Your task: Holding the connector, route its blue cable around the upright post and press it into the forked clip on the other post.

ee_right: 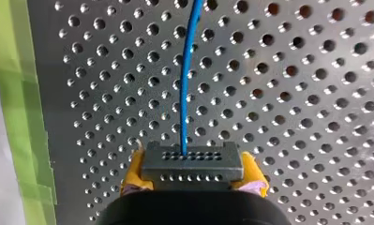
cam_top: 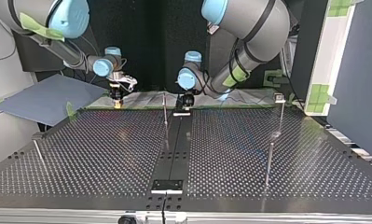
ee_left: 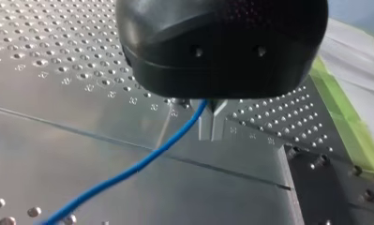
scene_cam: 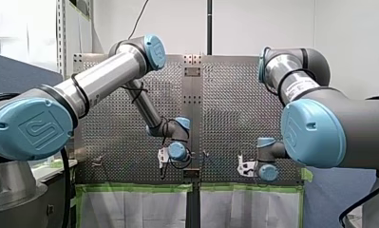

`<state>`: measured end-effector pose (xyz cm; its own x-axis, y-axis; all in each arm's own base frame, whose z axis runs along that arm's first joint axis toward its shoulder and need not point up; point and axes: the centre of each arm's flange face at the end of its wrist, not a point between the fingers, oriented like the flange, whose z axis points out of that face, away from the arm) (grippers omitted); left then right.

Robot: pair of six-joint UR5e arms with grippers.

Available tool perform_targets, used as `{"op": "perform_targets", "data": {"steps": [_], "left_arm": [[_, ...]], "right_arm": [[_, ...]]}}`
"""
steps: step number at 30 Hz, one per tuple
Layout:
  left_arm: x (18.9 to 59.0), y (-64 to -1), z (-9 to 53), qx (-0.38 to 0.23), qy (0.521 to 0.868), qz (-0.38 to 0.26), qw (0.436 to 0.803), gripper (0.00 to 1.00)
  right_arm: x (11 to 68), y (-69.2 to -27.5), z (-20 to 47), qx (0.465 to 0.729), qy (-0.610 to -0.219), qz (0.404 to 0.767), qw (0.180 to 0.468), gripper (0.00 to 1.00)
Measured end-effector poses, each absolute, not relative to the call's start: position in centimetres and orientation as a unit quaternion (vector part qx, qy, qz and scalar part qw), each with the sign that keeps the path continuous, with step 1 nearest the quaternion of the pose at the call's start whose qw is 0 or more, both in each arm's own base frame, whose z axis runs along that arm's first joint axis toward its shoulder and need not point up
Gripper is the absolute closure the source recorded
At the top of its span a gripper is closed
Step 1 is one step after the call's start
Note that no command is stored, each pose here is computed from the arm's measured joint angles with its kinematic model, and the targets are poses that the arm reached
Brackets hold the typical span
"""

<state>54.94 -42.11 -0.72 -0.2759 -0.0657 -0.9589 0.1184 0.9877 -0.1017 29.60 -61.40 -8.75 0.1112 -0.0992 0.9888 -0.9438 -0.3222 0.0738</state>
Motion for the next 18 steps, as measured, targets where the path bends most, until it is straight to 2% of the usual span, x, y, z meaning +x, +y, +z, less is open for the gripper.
{"op": "perform_targets", "data": {"steps": [18], "left_arm": [[55.8,-42.1,-0.1,0.016,0.794,-0.069,0.604,0.98]], "right_arm": [[29.5,-63.2,-8.6,0.625,-0.425,0.512,0.408,1.00]]}}
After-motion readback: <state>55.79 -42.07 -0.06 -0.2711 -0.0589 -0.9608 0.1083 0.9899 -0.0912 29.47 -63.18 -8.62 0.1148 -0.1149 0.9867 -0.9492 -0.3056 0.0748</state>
